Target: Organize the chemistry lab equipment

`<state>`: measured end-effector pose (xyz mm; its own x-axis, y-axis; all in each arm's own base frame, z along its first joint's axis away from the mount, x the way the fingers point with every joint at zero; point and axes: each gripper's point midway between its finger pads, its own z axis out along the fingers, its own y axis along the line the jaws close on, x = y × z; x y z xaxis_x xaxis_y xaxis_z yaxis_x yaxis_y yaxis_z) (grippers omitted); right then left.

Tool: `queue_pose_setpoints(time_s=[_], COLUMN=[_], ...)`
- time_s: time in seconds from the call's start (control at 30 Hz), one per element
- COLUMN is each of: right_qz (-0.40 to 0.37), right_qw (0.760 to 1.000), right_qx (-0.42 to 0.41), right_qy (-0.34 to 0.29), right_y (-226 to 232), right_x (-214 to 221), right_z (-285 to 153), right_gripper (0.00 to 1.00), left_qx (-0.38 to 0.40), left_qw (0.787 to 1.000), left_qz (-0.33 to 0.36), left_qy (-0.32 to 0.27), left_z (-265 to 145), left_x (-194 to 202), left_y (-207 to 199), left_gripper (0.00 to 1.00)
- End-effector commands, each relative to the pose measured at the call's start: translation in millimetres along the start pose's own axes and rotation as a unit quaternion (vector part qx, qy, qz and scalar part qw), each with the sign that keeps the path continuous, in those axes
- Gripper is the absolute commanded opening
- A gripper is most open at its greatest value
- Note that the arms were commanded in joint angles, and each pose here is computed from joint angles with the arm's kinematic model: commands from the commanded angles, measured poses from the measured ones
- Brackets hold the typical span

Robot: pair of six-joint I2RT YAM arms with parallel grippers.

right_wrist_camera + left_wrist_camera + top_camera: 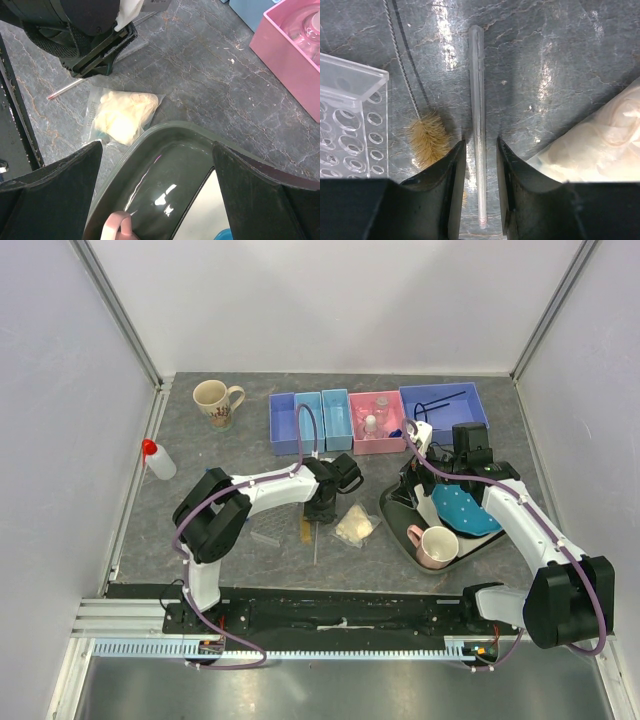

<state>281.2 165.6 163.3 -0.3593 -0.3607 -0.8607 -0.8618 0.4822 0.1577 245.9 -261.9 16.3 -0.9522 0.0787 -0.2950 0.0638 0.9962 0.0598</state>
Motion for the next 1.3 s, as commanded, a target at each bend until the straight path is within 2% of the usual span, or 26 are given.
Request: queue_pose_setpoints(time_s=[0.0,0.1,0.13,0.3,0.63,1.13,1.27], right_qz=[-0.026,-0.025,-0.026,-0.026,-0.030,-0.034,-0.031], right_qw=[0.999,0.999,0.999,0.999,0.999,0.999,0.999], right_qx=[-0.009,-0.010,-0.010,-0.010,-0.005,0.012,0.028], right_qy=[-0.022,-0.023,-0.023,-0.023,-0.022,-0.019,-0.014], right_y=[4.1,4.2,4.1,4.4,3.2,-2.2,-8.9], right_x=[-10.5,-10.7,-11.3,-10.7,-11.5,-13.7,-12.6], right_z=[-2.5,-2.7,-2.8,-3.0,-4.0,-6.8,-8.0], right_gripper=[0.98,0.98,0.98,0.98,0.98,0.98,0.98], left_qx=[-0.014,-0.012,-0.010,0.007,0.040,0.092,0.114], left_qw=[1.000,1.000,1.000,1.000,0.997,0.989,0.986], left_qz=[-0.001,-0.005,-0.007,-0.010,-0.004,0.018,0.016], left_qy=[-0.010,-0.012,-0.013,-0.021,-0.058,-0.111,-0.124], left_z=[1.3,2.1,2.1,0.9,-18.1,-58.9,-70.5], left_x=[-4.3,-4.1,-4.9,-7.6,-26.9,-76.7,-101.4], left_y=[-0.5,-1.4,-1.8,-8.2,-17.7,-30.8,-29.5], left_gripper=[0.37,0.36,0.28,0.15,0.02,0.02,0.02])
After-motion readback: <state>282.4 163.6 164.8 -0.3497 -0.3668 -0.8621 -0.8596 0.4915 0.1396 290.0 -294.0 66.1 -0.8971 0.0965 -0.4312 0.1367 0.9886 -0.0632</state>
